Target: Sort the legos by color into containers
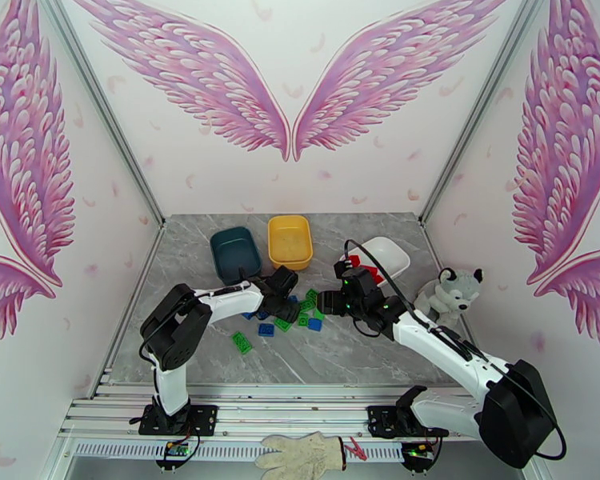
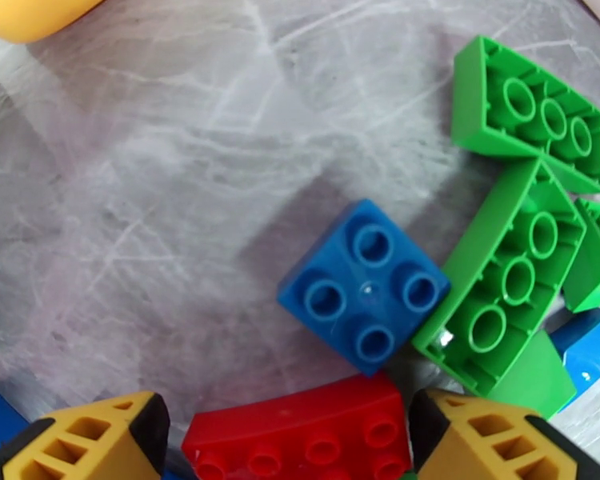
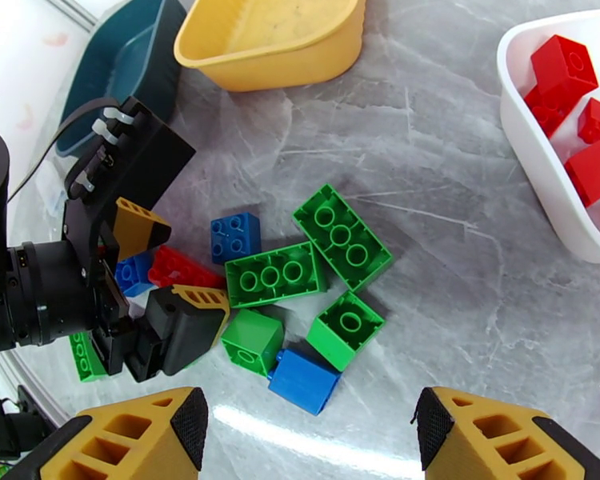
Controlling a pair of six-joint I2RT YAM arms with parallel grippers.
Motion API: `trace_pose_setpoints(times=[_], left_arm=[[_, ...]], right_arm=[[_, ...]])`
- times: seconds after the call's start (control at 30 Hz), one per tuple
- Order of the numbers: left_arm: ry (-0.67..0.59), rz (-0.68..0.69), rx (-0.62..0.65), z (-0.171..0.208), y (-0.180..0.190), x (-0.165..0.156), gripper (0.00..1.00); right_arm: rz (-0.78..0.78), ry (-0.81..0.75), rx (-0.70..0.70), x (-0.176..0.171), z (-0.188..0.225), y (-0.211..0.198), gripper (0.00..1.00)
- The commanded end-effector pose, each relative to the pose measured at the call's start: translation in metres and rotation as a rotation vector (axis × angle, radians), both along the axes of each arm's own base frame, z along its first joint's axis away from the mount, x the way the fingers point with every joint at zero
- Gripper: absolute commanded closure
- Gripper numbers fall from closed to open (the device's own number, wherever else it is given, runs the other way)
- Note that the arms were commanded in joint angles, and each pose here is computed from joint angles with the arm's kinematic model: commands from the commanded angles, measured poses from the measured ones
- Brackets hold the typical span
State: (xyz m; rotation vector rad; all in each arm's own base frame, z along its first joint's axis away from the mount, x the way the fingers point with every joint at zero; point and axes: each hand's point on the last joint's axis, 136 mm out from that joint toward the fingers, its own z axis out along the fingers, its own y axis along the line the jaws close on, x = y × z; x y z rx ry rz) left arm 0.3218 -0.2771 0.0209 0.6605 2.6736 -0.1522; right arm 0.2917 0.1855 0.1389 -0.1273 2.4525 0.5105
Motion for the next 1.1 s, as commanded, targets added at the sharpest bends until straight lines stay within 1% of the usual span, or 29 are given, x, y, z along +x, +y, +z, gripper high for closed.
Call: trace_pose_setpoints(times=[0.0,0.13,0.47,0.67,0.77,0.83,0.9,1.0,1.03,1.07], left_arm=[[-0.010,-0.003,0.025,0.003,0.000,0.004,0.16],[-0.002,-0.006,0.018,0.003,-0.001,0.003,0.16],[0.025,-0.013,-0.003,-0.002,-0.006,0.000,0.27],[0.001,-0.002,-0.016,0.007,-0.005,0.002,0.34],[-0.024,0.017,-0.072,0.023,-0.003,0.004,0.36],[-0.043,0.021,-0.147,0.039,-0.006,0.005,0.36],[-0.060,0.027,-0.238,0.058,-0.013,0.007,0.36],[-0.080,0.031,-0.343,0.081,-0.028,0.012,0.36],[-0.078,0.030,-0.371,0.086,-0.034,0.014,0.36],[-0.077,0.031,-0.395,0.092,-0.040,0.016,0.36]], right_arm=[[0.007,-0.021,0.006,-0.001,0.006,0.000,0.25],[0.005,-0.022,0.002,0.000,0.006,-0.001,0.25],[-0.018,-0.025,-0.013,0.001,0.006,-0.005,0.24],[-0.061,-0.040,-0.036,0.002,0.009,-0.015,0.24],[-0.109,-0.060,-0.062,0.003,0.014,-0.026,0.22],[-0.139,-0.073,-0.075,0.003,0.017,-0.032,0.18],[-0.172,-0.076,-0.092,0.004,0.016,-0.039,0.17],[-0.236,-0.056,-0.140,0.007,0.015,-0.051,0.16],[-0.258,-0.048,-0.157,0.008,0.014,-0.056,0.14],[-0.286,-0.041,-0.178,0.009,0.013,-0.061,0.09]])
